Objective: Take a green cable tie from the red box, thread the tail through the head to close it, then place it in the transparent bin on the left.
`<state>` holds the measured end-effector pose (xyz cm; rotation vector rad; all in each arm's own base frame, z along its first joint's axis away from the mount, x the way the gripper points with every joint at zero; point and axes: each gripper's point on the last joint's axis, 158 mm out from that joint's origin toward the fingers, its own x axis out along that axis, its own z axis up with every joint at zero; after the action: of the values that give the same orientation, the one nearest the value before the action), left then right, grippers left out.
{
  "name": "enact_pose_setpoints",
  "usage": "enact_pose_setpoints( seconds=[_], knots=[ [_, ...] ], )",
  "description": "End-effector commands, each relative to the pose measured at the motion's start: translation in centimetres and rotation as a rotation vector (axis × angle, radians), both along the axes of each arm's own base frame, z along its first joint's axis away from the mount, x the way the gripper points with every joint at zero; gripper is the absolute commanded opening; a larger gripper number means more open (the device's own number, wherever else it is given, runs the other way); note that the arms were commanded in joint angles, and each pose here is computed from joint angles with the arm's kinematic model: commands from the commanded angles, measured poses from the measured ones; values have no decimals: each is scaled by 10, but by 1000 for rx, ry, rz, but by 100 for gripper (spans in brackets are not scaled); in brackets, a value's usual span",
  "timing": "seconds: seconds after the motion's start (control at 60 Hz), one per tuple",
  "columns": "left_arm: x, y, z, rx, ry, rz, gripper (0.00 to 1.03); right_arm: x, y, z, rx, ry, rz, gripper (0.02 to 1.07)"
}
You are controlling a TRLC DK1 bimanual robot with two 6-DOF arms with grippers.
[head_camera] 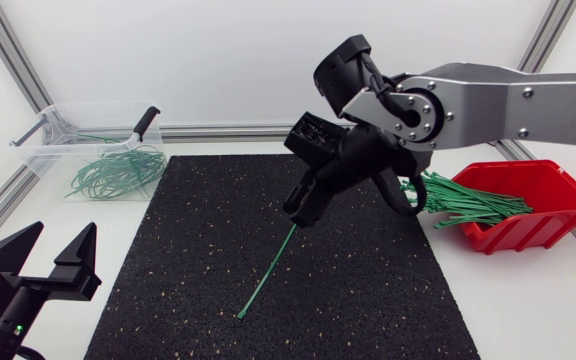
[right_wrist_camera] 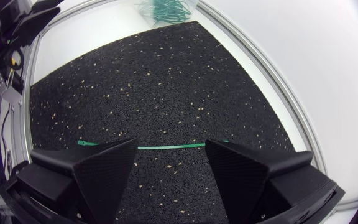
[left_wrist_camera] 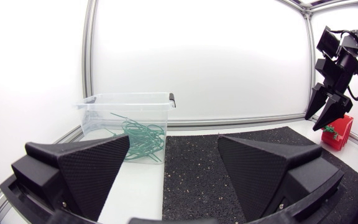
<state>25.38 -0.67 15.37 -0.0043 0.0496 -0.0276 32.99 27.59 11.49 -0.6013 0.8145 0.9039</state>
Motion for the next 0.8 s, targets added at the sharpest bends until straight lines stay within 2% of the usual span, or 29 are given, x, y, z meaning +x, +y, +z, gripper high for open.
enact_pose_setpoints(
  seconds=[0.0, 0.283, 0.467, 0.633, 0.783],
  knots=[
    [0, -1, -24, -21, 57, -3, 99, -5, 7, -9, -84, -28, 133, 95],
    [0, -1, -24, -21, 57, -1, 99, -44, 20, -48, -306, -26, 450, 95],
    [0, -1, -24, -21, 57, 0, 99, -55, 30, -62, -376, -51, 584, 96],
    [0, -1, -24, -21, 57, -1, 99, -78, 35, -83, -433, 0, 692, 95],
    [0, -1, -24, -21, 57, -3, 99, -101, 44, -100, -460, 34, 770, 87]
  ],
)
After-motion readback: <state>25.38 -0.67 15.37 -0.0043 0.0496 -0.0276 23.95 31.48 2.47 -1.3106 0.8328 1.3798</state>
